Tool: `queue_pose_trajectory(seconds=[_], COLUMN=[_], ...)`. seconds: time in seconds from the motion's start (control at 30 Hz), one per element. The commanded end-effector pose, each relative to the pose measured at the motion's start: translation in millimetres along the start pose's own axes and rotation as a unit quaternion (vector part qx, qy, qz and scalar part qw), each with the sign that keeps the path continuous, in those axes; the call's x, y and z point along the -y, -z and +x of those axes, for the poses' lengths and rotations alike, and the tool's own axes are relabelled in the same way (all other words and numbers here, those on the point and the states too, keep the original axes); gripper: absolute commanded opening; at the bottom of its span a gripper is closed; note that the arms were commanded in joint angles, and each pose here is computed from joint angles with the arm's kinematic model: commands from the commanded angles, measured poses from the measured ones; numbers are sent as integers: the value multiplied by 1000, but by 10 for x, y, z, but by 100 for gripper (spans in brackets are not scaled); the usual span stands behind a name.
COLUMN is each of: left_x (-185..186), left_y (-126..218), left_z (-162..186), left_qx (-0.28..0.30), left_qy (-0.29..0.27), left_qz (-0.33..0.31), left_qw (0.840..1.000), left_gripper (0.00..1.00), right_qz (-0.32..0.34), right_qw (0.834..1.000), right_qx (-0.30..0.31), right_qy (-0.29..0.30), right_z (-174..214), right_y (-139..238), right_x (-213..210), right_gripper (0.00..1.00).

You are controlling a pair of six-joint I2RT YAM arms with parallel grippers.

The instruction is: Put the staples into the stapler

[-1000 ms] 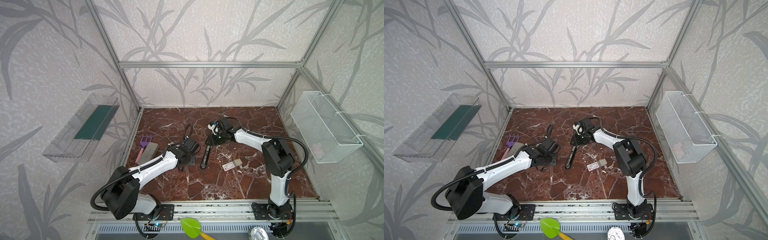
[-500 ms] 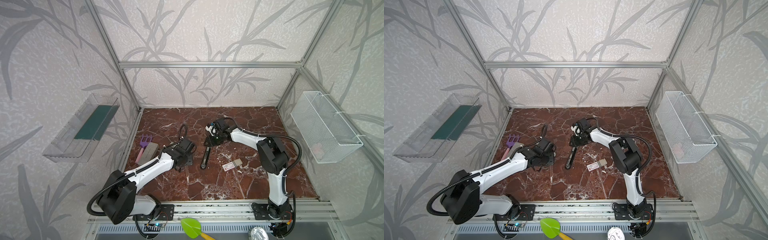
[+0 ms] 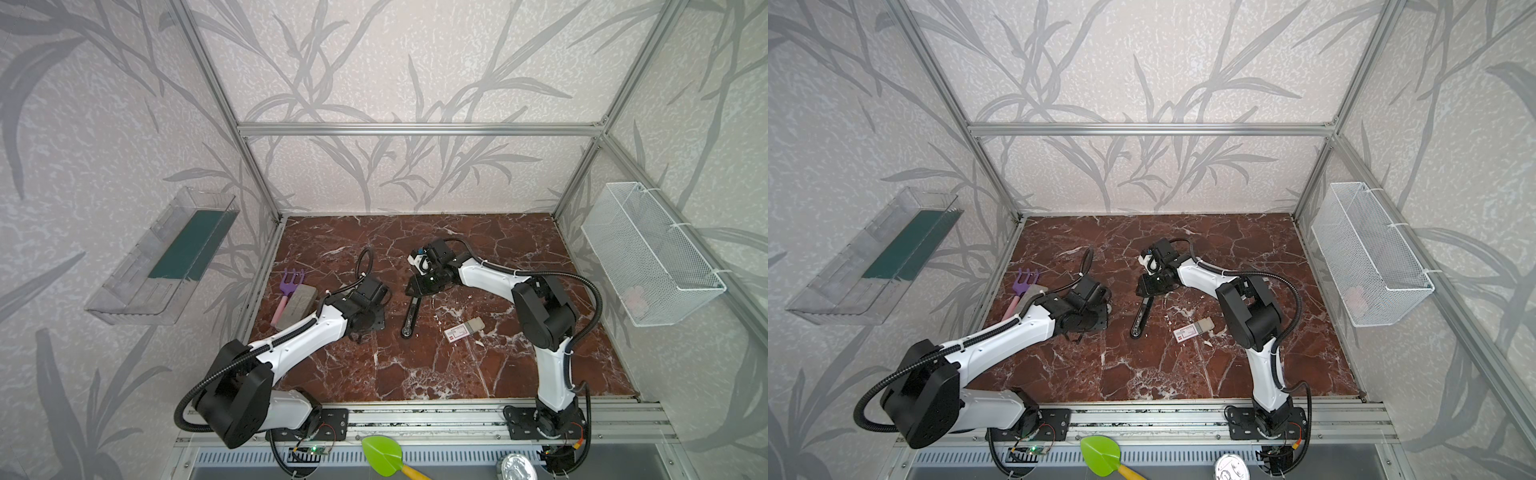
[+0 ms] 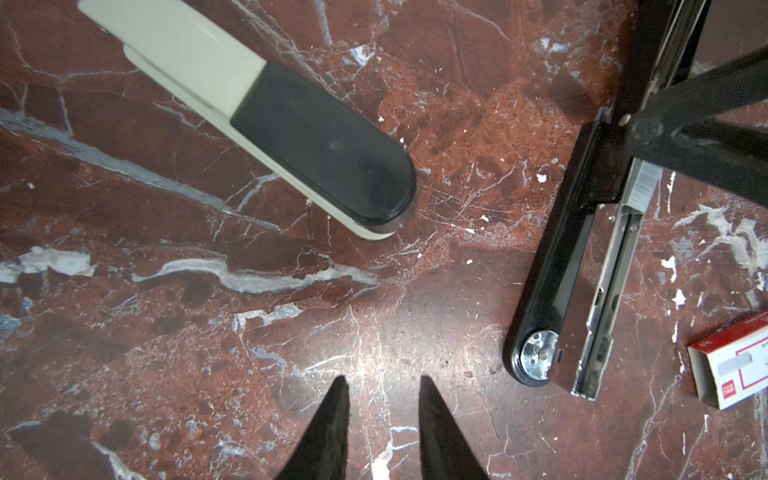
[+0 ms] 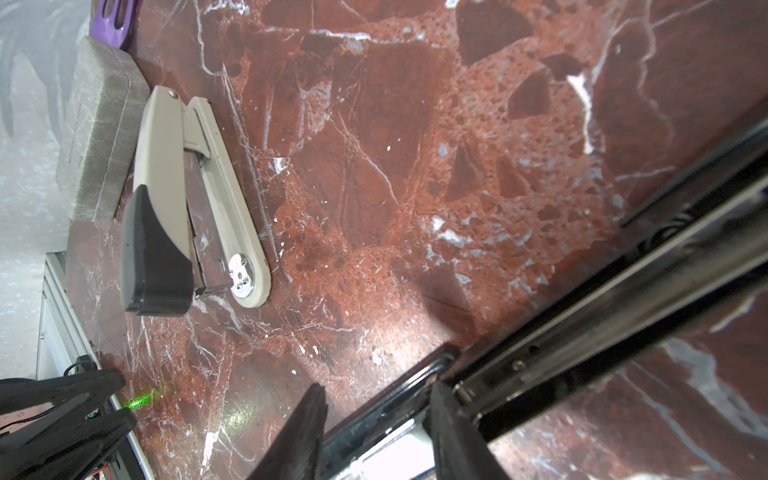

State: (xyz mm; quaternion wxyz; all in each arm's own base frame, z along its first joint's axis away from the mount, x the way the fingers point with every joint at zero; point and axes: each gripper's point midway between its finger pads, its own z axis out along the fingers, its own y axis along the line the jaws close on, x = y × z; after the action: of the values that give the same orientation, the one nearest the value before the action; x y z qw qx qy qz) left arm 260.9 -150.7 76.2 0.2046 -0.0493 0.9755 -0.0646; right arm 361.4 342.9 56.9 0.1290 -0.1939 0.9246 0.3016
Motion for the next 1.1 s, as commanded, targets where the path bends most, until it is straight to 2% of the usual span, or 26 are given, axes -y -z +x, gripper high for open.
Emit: queue_pose_trajectory(seconds=[0.0,0.53,0.67,0.87,1.07], left_x=[-37,-23,-5,94,499], left_y=[4,-31,-37,-17,15], left_z=[-3,11,2,-36,-207], left_qx=[4,0,0,3,22], left_qy=[8,8,8,3,-21], left_qz=[-3,-1,2,26,117], left_qw=[1000,1000,1000,1000,993], left_gripper=[31,31,31,31,40], right_qz=[-5,-23,1,37,55], right_qw=[1000,999,999,997,994], right_qx=[-13,-21,-23,58,91], right_qy=[0,8,22,26,-8], right_z=[137,330,366,97,1], right_y=[57,121,148,510,829], right_x=[-91,-292,-274,-174,143], right_gripper=[43,42,43,44,43])
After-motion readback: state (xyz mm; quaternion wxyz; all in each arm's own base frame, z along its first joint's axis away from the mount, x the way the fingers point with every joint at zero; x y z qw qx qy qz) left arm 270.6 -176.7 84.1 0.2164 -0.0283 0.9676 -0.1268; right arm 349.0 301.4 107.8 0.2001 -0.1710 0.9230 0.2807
